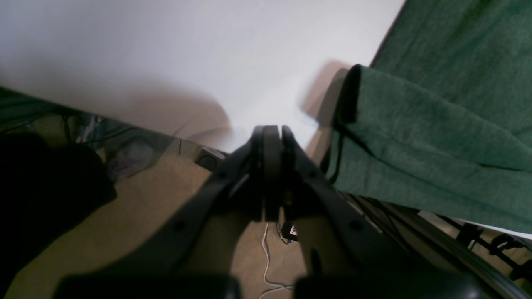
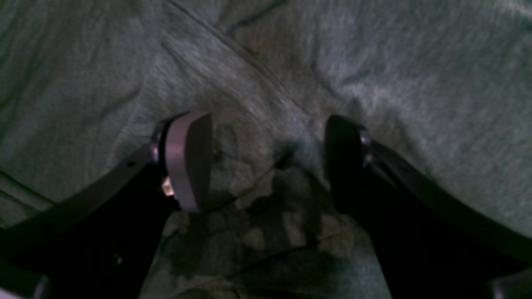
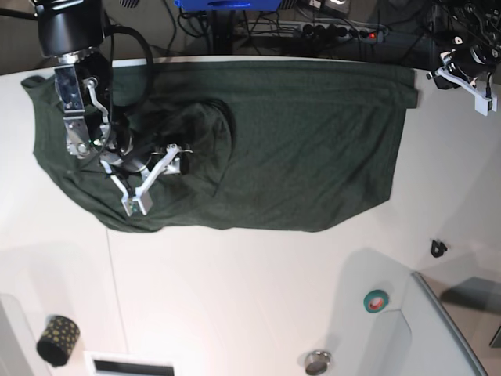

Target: Layout the t-shirt on the table in an organized manner, then fold the t-shirt properly

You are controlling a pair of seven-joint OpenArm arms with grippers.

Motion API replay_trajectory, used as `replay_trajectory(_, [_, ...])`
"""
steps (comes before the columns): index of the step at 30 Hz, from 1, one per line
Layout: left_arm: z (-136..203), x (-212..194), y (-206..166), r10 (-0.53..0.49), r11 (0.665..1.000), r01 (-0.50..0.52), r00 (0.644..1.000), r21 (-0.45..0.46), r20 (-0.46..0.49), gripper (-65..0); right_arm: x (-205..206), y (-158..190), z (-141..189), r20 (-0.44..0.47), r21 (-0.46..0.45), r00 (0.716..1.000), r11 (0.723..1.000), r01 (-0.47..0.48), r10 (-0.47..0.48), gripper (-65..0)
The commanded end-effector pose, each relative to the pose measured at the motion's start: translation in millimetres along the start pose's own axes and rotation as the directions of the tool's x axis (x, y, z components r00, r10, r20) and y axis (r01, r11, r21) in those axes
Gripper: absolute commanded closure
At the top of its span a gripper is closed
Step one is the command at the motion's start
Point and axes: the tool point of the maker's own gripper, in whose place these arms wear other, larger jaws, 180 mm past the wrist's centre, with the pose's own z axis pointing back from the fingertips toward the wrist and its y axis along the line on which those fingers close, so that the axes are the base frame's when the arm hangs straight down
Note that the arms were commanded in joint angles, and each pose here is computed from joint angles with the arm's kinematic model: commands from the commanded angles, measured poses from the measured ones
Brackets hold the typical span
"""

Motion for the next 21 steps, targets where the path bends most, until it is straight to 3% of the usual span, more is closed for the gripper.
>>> replay_trajectory(1, [6.9, 12.8, 5.1, -0.026, 1.000, 0.026, 0.999, 0.011, 0.035, 0.0, 12.2, -0.2, 0.9, 0.034, 0.004, 0.999, 1.000, -0.003, 0.003, -39.6])
replay_trajectory(5, [7.1, 12.8, 5.5, -0.025, 1.000, 0.025, 0.999, 0.012, 0.036, 0.0, 9.6, -0.5, -0.5, 0.027, 0.004, 1.000, 1.000, 0.001, -0.001, -38.9])
replay_trajectory(9, [7.4, 13.2, 6.0, -0.026, 1.000, 0.026, 0.999, 0.013, 0.036, 0.0, 9.6, -0.5, -0.5, 0.027, 0.004, 1.000, 1.000, 0.001, -0.001, -31.4])
replay_trajectory(15, [7.7, 12.6, 6.6, -0.025, 1.000, 0.025, 0.999, 0.014, 0.035, 0.0, 9.8, -0.2, -0.8, 0.027, 0.005, 1.000, 1.000, 0.000, 0.000, -26.1])
replay_trajectory(19, [8.6, 13.9, 8.0, -0.028, 0.999, 0.028, 0.999, 0.018, 0.037, 0.0, 15.5, -0.3, -0.8, 0.032, 0.005, 0.999, 1.000, -0.004, 0.004, -7.1])
replay_trajectory(21, [8.6, 14.0, 8.5, -0.028, 0.999, 0.028, 0.999, 0.018, 0.036, 0.0, 15.5, -0.3, -0.8, 0.032, 0.005, 0.999, 1.000, -0.004, 0.004, -1.7])
